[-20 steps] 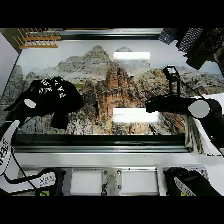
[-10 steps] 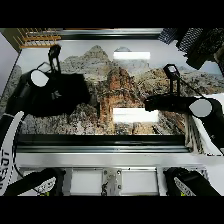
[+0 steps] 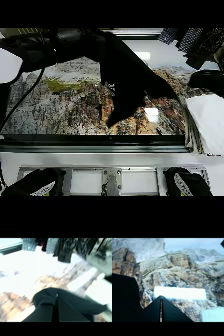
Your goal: Fold the clothes and pants, and hang the long-sleeved shirts on hangers.
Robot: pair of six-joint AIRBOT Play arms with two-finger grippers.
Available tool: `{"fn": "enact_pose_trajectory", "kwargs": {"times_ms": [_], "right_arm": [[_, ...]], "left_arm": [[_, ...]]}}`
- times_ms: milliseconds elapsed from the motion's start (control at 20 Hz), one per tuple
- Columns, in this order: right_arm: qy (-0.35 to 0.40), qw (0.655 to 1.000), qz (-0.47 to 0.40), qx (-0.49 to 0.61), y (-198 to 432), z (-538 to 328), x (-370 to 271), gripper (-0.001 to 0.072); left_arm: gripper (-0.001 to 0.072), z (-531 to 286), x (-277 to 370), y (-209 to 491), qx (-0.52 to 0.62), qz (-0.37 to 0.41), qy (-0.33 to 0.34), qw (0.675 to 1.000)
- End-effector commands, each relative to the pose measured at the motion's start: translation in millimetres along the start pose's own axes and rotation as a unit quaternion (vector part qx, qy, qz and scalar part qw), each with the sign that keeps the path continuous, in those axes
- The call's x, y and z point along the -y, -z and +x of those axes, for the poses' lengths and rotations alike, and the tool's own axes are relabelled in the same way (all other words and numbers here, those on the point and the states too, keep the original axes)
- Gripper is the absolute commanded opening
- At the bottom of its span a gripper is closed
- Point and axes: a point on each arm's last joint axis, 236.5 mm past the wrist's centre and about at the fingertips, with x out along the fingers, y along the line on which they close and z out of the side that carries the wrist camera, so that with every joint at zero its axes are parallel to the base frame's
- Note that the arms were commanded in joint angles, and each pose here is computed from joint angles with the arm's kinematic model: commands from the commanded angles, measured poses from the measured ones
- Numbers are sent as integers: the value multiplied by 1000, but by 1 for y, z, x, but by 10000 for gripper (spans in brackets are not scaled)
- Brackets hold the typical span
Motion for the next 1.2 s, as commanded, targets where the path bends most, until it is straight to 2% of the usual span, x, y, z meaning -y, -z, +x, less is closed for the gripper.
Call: {"fn": "enact_pose_trajectory", "kwargs": {"times_ms": [0,150,200,250,300,400,500,700,850,1150], "right_arm": [[40,999,26,1,-1,-16,30,11],[19,998,45,-44,26,-1,21,25],[13,996,51,-67,40,5,19,95],[8,993,56,-105,62,13,18,363],[5,988,60,-142,84,20,17,570],[1,971,71,-227,138,33,16,591],[5,945,120,-304,198,45,14,591],[-9,885,240,-400,296,69,-13,591],[-36,855,319,-407,324,95,-37,591],[-89,851,334,-396,329,125,-76,584]], "left_arm": [[8,8,-52,82,-135,13,-102,986],[8,32,-80,195,-249,-16,-130,960],[8,38,-86,233,-275,-27,-134,952],[8,41,-92,268,-295,-41,-139,944],[8,42,-97,298,-311,-57,-146,937],[8,35,-107,345,-341,-88,-163,922],[8,24,-116,371,-365,-113,-179,907],[8,17,-123,383,-376,-122,-188,899],[8,19,-124,380,-370,-121,-187,902],[8,21,-124,378,-364,-120,-187,904]]}}
